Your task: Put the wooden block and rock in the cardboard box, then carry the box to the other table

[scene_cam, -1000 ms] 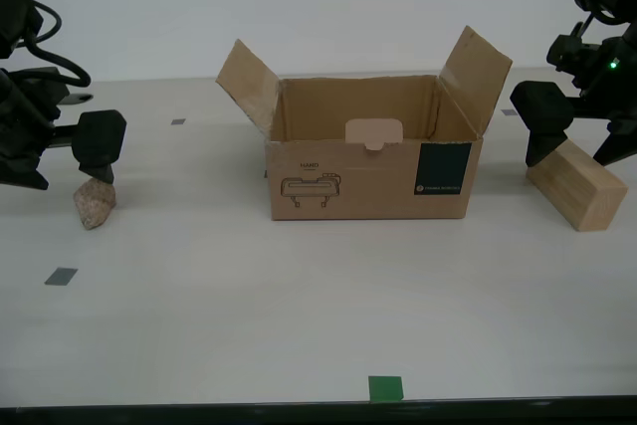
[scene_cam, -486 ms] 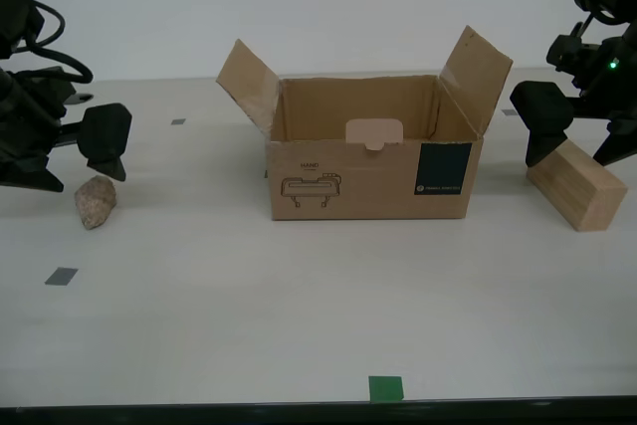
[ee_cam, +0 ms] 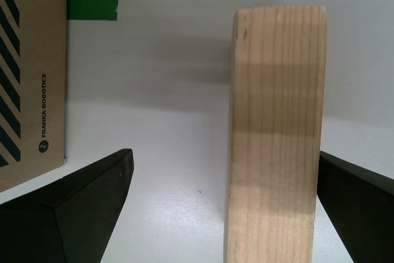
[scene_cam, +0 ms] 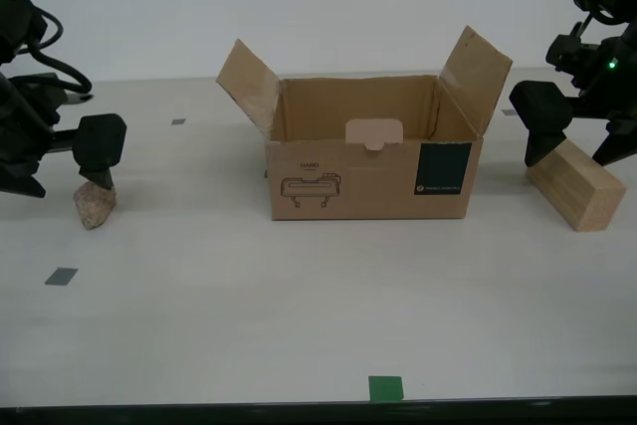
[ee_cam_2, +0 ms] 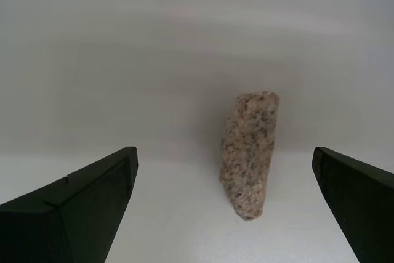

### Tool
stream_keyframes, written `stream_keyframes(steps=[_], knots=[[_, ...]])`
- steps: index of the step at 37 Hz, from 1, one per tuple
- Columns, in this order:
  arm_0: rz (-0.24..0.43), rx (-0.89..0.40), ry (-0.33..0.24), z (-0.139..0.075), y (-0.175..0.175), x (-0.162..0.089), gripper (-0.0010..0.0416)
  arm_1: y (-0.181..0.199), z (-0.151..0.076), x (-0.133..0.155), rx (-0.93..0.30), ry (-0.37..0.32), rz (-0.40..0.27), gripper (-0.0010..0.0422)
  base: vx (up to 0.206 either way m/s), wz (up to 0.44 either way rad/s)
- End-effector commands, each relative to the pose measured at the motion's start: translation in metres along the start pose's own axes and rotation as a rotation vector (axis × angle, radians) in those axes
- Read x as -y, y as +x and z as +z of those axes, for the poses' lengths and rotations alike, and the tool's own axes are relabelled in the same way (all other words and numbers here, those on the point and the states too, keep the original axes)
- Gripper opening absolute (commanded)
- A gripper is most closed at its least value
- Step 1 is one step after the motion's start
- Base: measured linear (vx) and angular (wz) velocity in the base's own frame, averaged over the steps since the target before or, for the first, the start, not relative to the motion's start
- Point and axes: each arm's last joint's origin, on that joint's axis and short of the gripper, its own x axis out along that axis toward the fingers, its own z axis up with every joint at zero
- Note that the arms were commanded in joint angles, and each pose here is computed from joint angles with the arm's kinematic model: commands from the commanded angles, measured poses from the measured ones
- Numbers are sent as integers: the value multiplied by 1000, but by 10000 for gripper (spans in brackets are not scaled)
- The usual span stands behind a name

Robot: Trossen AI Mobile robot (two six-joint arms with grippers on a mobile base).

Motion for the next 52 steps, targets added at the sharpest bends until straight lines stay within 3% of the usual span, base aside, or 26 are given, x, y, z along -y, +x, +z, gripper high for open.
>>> stream_keyframes(steps=[1,12,26,41,52], knots=[[-1,3,3,0,0,-1,398,0,2,5,25,18,-8,389,0,0],[0,7,1,1,0,-1,398,0,3,9,47,34,36,389,0,0],[4,27,-3,3,0,-3,398,0,5,10,75,-2,30,389,0,0],[4,14,-7,-2,2,-4,398,6,-15,11,129,19,13,389,0,0],[4,15,-21,-2,2,-4,398,6,-16,11,191,25,3,389,0,0]])
